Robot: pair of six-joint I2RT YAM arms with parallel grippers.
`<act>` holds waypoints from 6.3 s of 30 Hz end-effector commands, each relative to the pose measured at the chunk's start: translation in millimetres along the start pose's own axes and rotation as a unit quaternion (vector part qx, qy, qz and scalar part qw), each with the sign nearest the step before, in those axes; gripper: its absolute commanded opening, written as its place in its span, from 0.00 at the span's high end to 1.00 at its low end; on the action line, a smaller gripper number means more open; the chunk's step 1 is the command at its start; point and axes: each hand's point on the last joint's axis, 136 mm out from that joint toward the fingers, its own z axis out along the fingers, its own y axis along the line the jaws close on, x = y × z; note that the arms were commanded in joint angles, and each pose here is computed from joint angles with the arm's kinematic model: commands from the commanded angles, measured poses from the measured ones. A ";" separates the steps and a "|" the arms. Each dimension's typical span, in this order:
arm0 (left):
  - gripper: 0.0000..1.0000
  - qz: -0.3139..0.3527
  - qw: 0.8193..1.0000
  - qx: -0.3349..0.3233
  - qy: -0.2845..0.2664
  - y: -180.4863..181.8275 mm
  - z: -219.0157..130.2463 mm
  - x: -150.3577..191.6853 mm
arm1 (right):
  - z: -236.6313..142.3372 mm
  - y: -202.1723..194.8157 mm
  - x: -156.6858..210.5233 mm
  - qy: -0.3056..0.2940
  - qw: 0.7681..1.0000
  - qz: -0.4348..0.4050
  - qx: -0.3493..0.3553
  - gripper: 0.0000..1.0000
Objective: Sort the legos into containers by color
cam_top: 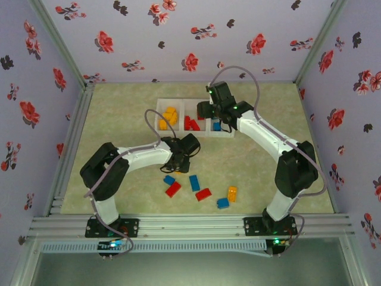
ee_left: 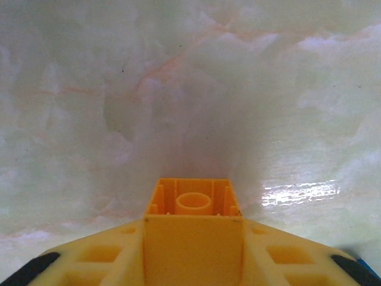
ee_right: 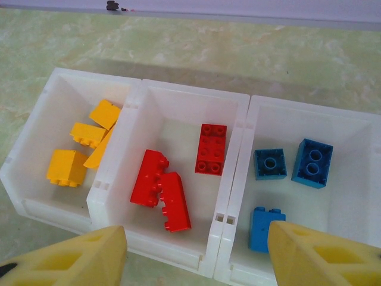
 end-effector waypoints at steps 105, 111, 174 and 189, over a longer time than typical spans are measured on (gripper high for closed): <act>0.38 -0.066 0.982 0.031 -0.173 116.5 -123.1 -67.8 | -41.0 100.3 279.6 0.215 0.974 -0.028 -0.058 0.41; 0.38 -0.064 0.983 0.029 -0.169 116.8 -123.9 -66.1 | -35.9 96.3 289.4 0.222 0.974 -0.032 -0.037 0.43; 0.38 -0.036 0.982 0.046 -0.182 100.7 -135.4 -59.3 | -44.8 -53.3 -41.5 -0.061 0.996 -0.006 0.058 0.69; 0.38 -0.035 0.983 0.038 -0.175 103.0 -137.8 -56.1 | 17.4 -94.8 -20.2 -0.019 0.996 0.042 0.075 0.68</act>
